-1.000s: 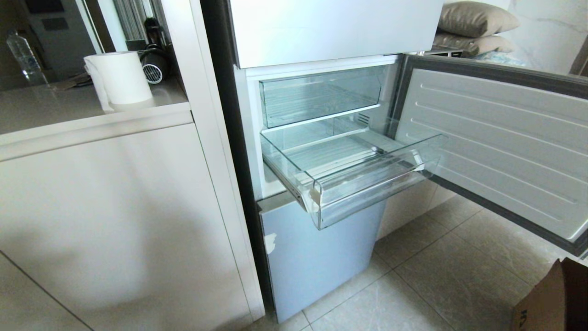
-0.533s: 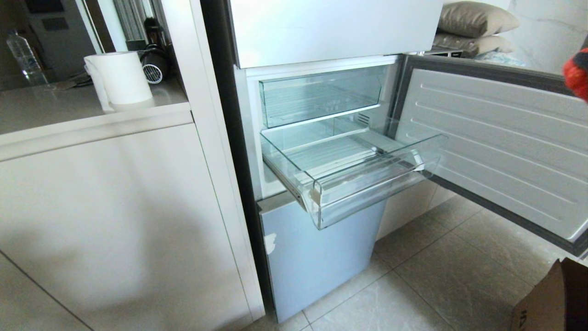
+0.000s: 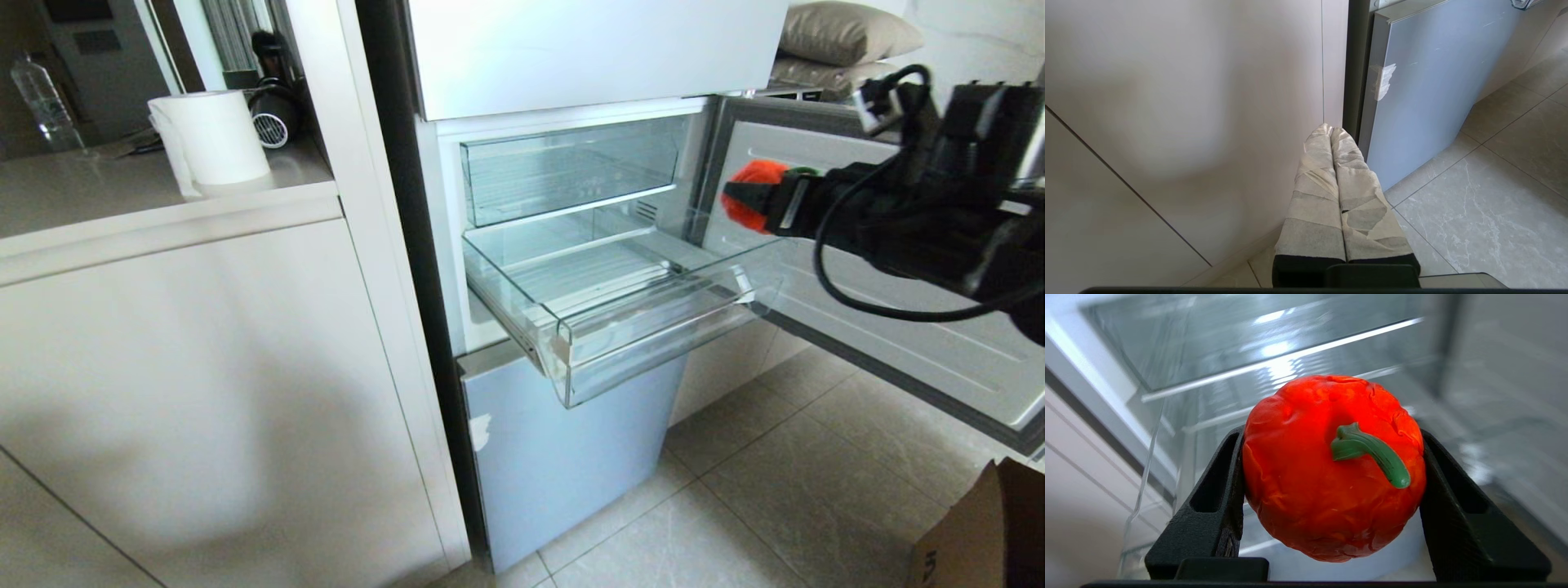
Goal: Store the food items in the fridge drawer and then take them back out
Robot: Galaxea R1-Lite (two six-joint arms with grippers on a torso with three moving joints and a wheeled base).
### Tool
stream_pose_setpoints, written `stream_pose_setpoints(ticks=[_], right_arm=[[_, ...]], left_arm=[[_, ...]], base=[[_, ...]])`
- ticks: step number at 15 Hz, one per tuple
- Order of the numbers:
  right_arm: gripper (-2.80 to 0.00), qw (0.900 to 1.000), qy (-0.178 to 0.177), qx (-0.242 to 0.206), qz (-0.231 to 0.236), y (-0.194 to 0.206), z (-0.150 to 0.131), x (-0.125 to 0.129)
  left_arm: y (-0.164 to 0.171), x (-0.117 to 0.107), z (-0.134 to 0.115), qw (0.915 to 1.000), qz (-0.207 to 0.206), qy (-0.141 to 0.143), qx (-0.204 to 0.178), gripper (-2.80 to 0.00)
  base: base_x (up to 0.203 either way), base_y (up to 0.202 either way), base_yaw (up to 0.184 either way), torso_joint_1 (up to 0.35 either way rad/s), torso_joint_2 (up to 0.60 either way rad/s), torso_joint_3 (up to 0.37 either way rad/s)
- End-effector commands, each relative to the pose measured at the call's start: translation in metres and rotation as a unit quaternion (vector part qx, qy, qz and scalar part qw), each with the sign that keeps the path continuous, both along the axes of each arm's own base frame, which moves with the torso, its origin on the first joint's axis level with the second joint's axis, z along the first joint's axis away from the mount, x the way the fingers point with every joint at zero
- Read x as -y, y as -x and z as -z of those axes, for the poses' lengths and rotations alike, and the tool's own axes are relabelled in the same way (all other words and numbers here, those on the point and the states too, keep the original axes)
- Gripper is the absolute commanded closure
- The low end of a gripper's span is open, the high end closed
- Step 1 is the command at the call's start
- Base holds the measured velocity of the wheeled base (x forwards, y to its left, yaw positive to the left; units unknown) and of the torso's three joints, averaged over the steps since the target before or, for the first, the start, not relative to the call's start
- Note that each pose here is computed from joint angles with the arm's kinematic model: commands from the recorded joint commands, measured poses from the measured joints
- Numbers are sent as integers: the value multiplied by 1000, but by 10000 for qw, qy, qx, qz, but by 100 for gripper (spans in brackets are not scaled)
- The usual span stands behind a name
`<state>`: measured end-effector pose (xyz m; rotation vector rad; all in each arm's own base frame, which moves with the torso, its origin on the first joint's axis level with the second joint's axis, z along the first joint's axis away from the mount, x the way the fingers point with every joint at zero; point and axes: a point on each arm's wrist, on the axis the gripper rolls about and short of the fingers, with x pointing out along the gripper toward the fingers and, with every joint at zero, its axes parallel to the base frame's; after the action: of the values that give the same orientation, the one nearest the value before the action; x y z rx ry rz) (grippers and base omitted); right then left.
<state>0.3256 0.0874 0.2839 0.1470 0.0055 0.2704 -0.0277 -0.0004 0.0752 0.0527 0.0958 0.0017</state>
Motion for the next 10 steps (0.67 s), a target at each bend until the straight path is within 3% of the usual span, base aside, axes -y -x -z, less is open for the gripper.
stream_pose_setpoints(ticks=[1, 6, 10], right_arm=[[0, 9983, 211, -470, -261, -66, 52, -35], [0, 9993, 385, 13, -35, -144, 64, -66], [0, 9970, 683, -359, 27, -165, 97, -70]], left_arm=[[0, 0, 0, 10000, -2, -1, -12, 0], [0, 0, 0, 10000, 6, -1, -12, 0], [0, 0, 0, 10000, -2, 0, -12, 0]], base=[[0, 0, 0, 0, 0, 0], [0, 0, 0, 0, 0, 0], [0, 0, 0, 0, 0, 0]])
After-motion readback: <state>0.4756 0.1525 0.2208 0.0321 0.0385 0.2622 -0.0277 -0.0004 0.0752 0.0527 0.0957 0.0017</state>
